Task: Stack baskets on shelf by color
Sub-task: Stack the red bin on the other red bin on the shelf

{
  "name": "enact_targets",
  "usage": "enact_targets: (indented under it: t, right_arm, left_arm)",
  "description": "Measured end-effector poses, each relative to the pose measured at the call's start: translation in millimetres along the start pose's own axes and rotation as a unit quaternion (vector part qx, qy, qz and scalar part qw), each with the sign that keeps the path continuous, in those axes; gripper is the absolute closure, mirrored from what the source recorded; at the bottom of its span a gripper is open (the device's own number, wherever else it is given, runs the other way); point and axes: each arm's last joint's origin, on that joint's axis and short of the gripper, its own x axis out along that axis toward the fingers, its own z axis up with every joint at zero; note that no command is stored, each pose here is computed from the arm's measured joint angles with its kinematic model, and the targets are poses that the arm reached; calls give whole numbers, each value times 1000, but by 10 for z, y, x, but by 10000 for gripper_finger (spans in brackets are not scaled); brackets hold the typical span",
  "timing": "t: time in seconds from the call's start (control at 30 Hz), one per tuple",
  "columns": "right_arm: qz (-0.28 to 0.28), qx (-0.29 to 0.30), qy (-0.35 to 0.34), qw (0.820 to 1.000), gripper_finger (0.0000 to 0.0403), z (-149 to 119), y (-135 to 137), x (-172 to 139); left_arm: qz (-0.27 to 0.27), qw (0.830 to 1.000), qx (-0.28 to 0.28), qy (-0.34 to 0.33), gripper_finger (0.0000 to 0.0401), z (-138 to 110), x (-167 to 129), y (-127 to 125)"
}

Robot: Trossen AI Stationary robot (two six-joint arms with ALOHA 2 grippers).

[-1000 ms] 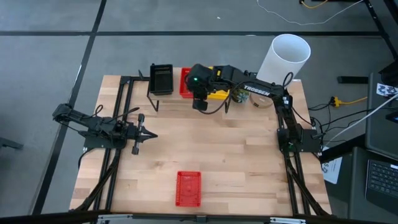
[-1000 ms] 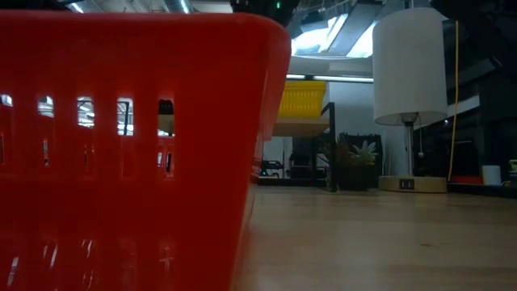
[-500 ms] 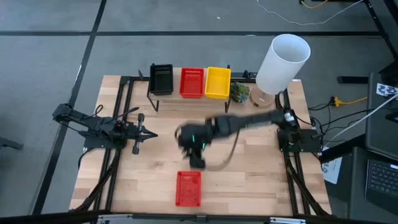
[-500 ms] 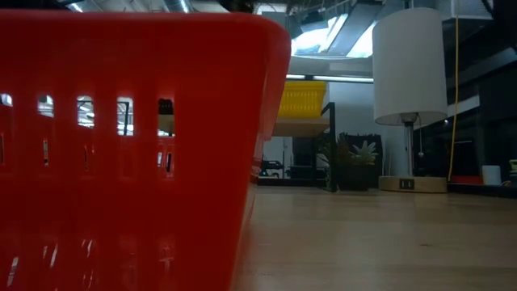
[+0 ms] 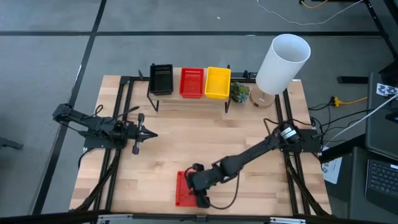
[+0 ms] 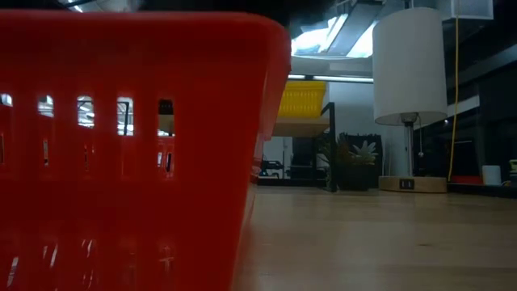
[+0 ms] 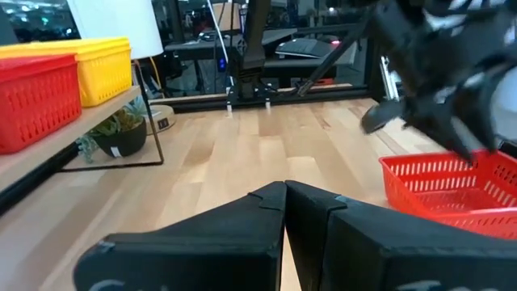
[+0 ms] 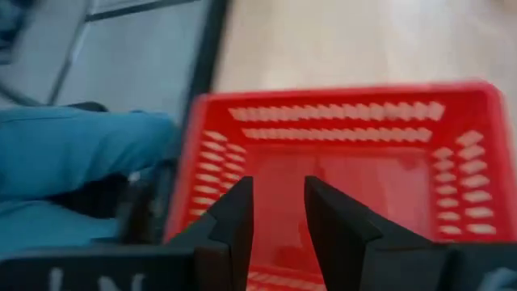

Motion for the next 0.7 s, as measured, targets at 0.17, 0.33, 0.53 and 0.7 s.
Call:
enact_targets:
  t: [0.17, 0.33, 0.53, 0.7]
  right_arm:
    - [-58, 18, 41, 997, 293, -78, -279, 105]
    - [-120, 54, 118, 984, 293, -105, -590, -14]
    - [-188, -1, 115, 975, 293, 63, -895, -229]
    - [-250, -54, 138, 957, 293, 130, -1222, -344]
  left_arm:
    - [0, 1000, -27, 0, 399, 0, 0, 0]
    - [0, 1000, -32, 0, 399, 0, 0, 0]
    - [0, 1000, -31, 0, 399, 1, 0, 0]
    - [1, 1000, -31, 0, 399, 1, 0, 0]
